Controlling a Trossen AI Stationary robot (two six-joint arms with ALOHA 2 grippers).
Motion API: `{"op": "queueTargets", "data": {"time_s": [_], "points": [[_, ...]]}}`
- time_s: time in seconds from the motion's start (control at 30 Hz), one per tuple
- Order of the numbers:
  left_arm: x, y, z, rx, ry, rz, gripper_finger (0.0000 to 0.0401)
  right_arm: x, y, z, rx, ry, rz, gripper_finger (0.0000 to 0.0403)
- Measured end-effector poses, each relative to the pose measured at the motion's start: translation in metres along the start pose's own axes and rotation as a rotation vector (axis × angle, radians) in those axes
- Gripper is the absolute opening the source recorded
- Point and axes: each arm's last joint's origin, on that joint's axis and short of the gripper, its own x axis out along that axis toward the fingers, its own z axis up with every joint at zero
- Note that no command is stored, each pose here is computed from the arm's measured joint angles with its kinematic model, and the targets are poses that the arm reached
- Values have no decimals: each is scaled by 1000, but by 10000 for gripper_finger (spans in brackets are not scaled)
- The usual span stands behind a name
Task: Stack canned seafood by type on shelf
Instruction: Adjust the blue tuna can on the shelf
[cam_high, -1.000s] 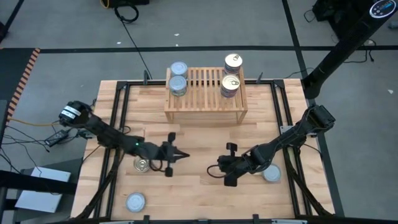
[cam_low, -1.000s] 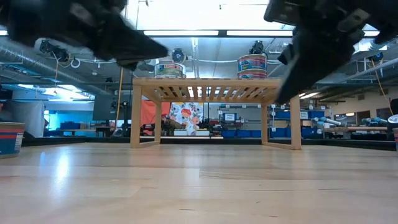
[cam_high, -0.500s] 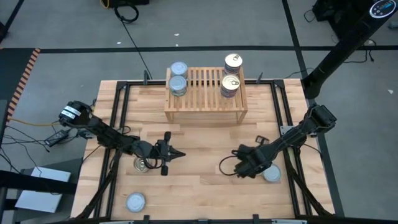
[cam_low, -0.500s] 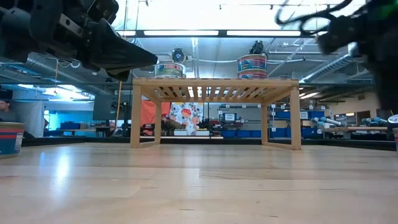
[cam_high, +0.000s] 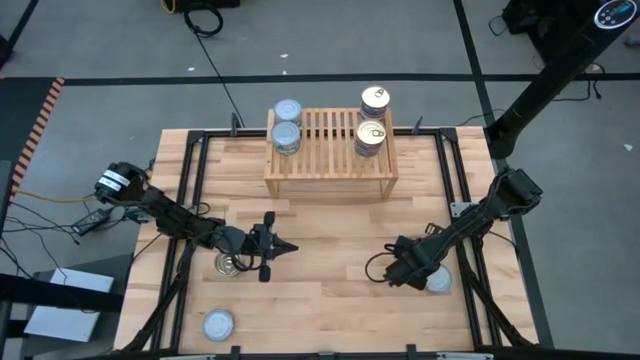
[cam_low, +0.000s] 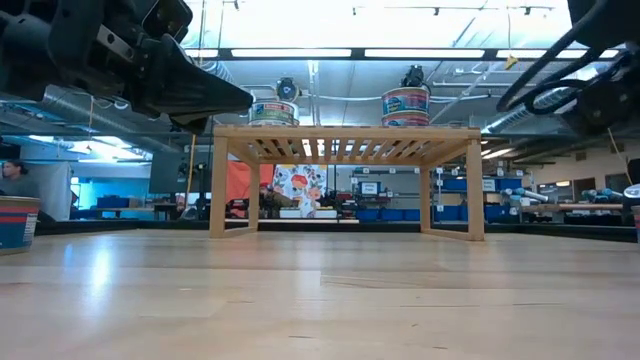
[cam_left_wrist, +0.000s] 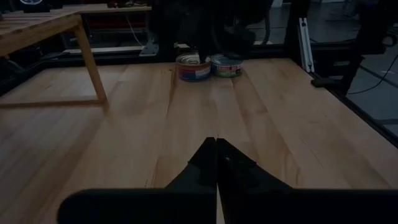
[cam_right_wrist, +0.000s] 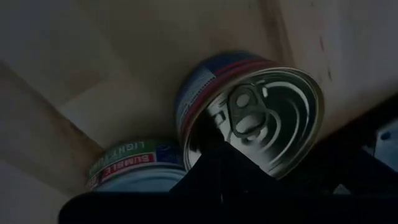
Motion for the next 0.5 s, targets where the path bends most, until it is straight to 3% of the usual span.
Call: {"op": "queueTargets", "data": {"time_s": [0.17, 0.5], "points": [[0, 0, 0, 0, 0, 0, 1, 2, 2, 4, -63, -20, 53, 5], [0, 0, 0, -1, 0, 6, 4, -17, 15, 38, -181, -313, 203, 5]]}}
